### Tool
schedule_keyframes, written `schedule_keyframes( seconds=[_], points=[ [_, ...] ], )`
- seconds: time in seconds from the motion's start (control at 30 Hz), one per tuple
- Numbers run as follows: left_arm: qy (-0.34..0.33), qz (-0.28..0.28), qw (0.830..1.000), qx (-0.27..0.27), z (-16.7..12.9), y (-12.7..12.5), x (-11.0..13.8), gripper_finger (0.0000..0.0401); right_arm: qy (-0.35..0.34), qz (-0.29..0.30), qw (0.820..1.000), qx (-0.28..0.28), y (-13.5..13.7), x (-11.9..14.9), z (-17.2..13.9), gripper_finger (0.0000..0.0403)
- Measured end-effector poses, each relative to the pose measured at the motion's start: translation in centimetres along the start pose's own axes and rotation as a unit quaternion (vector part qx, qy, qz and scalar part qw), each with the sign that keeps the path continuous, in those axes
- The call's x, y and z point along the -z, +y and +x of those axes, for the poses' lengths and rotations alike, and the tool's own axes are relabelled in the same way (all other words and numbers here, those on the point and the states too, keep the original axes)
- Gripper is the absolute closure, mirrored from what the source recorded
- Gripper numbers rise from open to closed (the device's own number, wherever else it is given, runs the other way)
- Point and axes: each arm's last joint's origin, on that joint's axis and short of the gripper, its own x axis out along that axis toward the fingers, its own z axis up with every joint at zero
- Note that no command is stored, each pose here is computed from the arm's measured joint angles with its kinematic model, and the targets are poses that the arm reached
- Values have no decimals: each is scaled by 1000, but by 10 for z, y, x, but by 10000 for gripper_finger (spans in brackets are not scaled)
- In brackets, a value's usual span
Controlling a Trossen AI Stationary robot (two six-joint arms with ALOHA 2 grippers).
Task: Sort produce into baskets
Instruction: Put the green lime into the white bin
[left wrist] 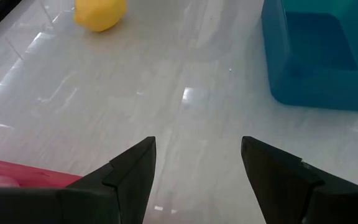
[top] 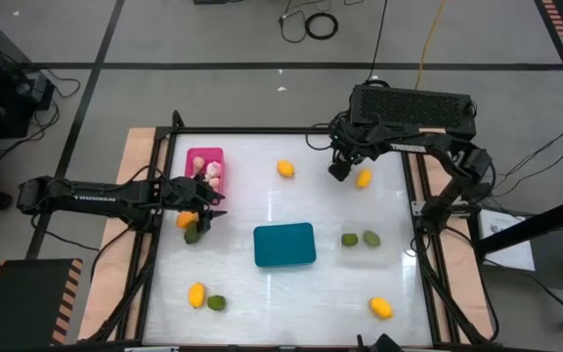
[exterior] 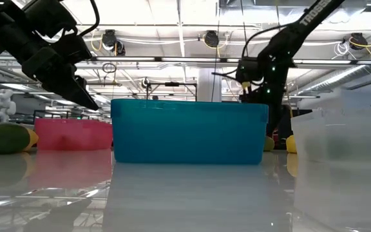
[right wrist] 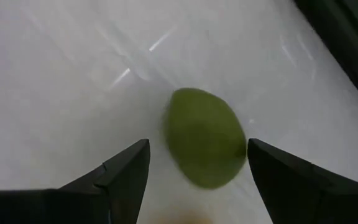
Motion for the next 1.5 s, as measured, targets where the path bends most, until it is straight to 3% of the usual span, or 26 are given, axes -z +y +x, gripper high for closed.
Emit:
schedule_keyframes(
  seconds=[0.2,0.43,0.7,0.87,1.07,1.17,1.37,1.5],
  points=[
    [0,1,1000,0,0,0,0,157,33,-31,999,5,5,-3,26,140],
    [-2,15,1000,-2,0,0,0,157,38,-37,999,4,6,-5,30,143],
    [-27,27,999,-3,0,0,-5,157,38,-23,999,1,7,-16,18,200],
    [-31,38,999,-3,0,0,-6,157,49,-3,996,-72,16,-28,0,225],
    [-61,54,997,-4,-1,0,-12,157,132,32,970,-203,54,-31,-36,222],
    [-73,62,995,-5,-1,0,-14,157,181,20,955,-232,82,-25,-59,218],
    [-75,65,995,-5,-1,0,-14,157,245,-22,946,-210,133,0,-98,218],
    [-75,63,995,-5,-1,0,-14,157,294,-51,942,-153,158,30,-114,218]
  ],
)
